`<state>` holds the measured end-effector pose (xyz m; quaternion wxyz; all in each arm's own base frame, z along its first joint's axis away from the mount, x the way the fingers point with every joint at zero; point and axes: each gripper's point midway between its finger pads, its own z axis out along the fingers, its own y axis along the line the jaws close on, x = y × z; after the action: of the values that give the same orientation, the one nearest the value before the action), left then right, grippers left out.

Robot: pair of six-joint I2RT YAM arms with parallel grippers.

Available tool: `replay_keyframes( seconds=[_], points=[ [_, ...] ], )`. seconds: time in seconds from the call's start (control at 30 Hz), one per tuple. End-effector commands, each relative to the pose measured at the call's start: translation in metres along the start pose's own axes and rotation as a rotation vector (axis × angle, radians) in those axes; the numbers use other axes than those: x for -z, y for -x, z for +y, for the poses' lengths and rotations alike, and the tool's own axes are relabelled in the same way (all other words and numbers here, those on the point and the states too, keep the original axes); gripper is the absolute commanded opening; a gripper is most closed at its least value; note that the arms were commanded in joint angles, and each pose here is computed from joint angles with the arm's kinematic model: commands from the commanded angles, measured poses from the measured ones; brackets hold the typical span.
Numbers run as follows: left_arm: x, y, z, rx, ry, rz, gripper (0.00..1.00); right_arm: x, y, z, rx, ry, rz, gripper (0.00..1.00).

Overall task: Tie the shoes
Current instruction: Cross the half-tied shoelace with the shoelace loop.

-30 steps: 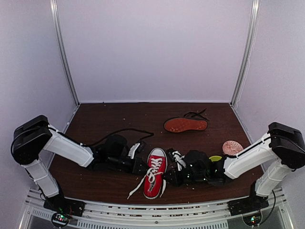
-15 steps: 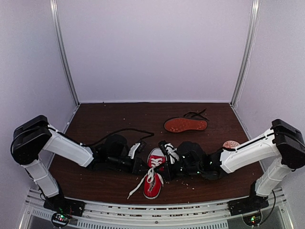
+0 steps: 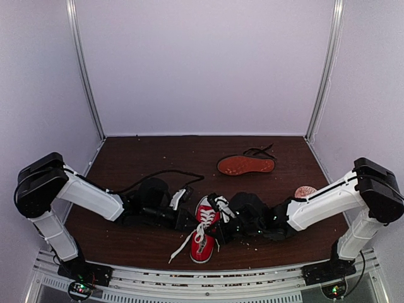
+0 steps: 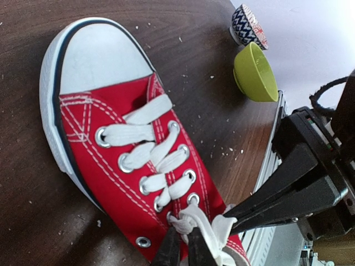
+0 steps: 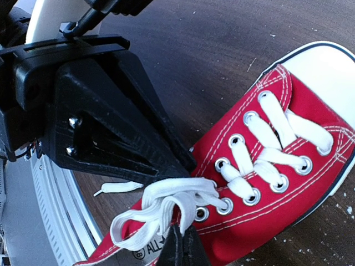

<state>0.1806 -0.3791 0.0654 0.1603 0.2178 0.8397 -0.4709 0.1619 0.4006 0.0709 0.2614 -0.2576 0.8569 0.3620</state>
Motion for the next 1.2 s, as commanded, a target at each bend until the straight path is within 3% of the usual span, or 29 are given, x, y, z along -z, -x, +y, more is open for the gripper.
replay_keyframes(
  seconds=[0.0,0.67,1.17],
  points=[
    [-0.001,0.011,-0.011,-0.020,-0.022,-0.028,0.13,0.000,-0.010,-0.006,-0.005,-0.033,0.027,0.00],
    [0.001,0.008,-0.016,-0.030,-0.056,-0.023,0.22,-0.020,-0.017,-0.003,-0.045,-0.067,0.094,0.00],
    [-0.005,0.009,-0.016,-0.030,-0.073,-0.019,0.25,-0.021,-0.008,-0.011,-0.058,-0.080,0.057,0.00]
  ],
)
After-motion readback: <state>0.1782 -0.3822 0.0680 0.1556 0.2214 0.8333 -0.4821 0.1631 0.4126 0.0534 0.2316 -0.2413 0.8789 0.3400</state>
